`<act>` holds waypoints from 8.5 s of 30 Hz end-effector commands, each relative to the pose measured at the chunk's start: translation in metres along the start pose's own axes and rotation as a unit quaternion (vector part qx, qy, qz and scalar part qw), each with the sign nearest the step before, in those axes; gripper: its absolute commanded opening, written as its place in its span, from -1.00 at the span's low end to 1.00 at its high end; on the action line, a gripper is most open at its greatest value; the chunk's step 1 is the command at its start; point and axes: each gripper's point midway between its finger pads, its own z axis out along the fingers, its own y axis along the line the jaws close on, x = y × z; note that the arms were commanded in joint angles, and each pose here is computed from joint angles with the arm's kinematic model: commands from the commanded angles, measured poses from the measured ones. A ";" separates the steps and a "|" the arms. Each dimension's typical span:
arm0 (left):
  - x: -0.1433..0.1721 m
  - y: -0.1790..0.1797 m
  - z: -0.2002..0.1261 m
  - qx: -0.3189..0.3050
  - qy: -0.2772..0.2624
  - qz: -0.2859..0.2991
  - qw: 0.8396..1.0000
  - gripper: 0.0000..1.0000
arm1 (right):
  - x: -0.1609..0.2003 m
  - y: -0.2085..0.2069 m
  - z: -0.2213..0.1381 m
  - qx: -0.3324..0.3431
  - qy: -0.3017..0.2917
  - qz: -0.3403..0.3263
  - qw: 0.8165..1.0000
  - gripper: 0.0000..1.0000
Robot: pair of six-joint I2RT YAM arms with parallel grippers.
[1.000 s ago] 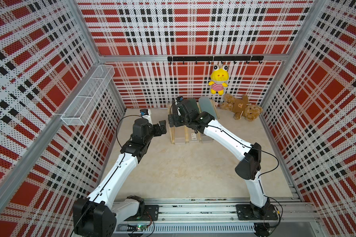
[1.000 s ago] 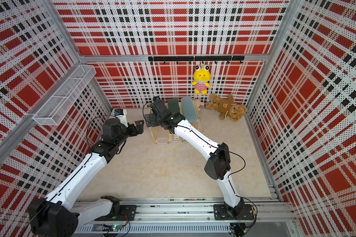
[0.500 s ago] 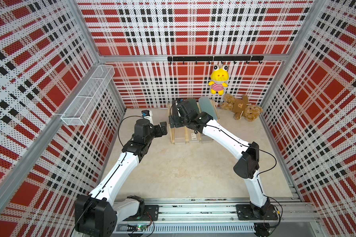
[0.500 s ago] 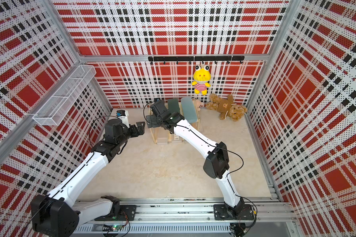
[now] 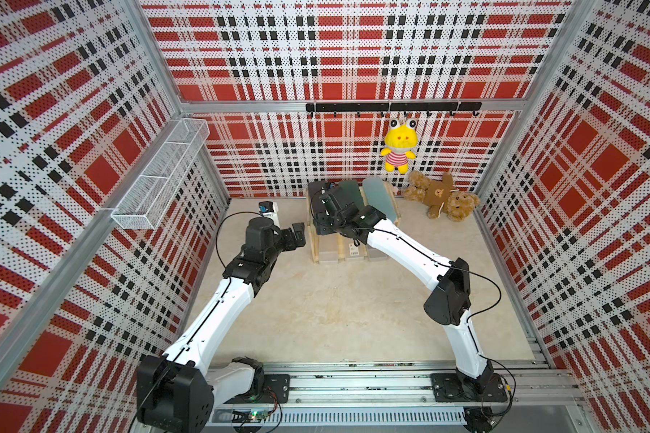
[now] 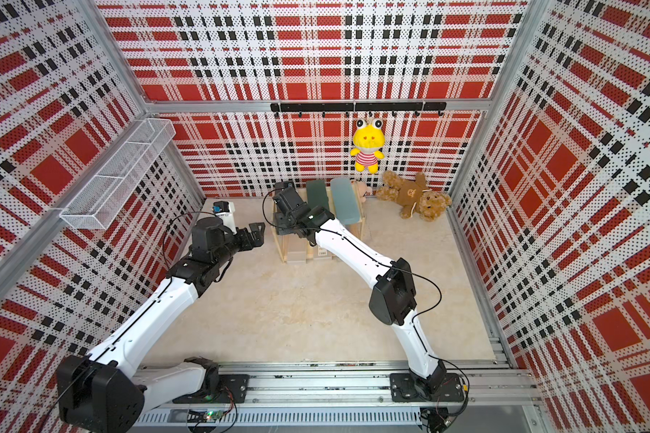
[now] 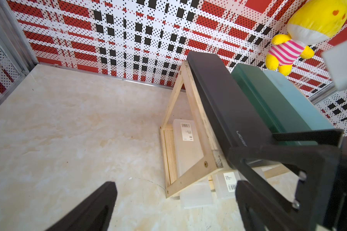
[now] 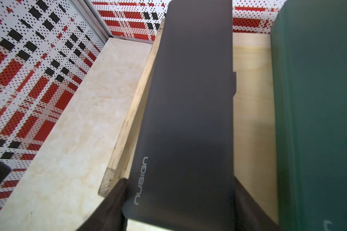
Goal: Remove the pencil cases from the shelf
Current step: Pick up the pencil case from the shelf, then place the pencil case at the center of the board, then pick up the pencil case from the shelf, then place the pencil case at the center of the board.
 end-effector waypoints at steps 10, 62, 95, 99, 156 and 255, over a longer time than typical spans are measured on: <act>-0.007 -0.006 -0.006 0.014 -0.013 -0.007 1.000 0.98 | 0.003 0.001 -0.012 0.012 -0.007 -0.006 1.000 -0.10; -0.010 -0.083 -0.010 0.086 -0.018 -0.025 0.996 0.98 | 0.316 -0.179 -0.224 0.098 -0.002 0.208 0.973 -0.38; -0.004 -0.094 -0.002 0.088 -0.013 -0.018 0.996 0.98 | 0.356 -0.206 -0.141 0.117 0.128 0.186 0.967 -0.21; -0.003 -0.094 -0.001 0.086 -0.012 -0.017 0.996 0.98 | 0.354 -0.213 -0.137 0.130 0.135 0.184 0.965 -0.20; -0.029 -0.077 -0.013 0.095 -0.033 -0.034 0.994 0.98 | 0.038 -0.049 -0.144 0.030 -0.003 -0.057 0.998 0.99; -0.014 -0.079 -0.028 0.110 -0.029 -0.048 0.992 0.98 | 0.227 -0.071 -0.223 0.037 0.070 0.101 0.992 -0.16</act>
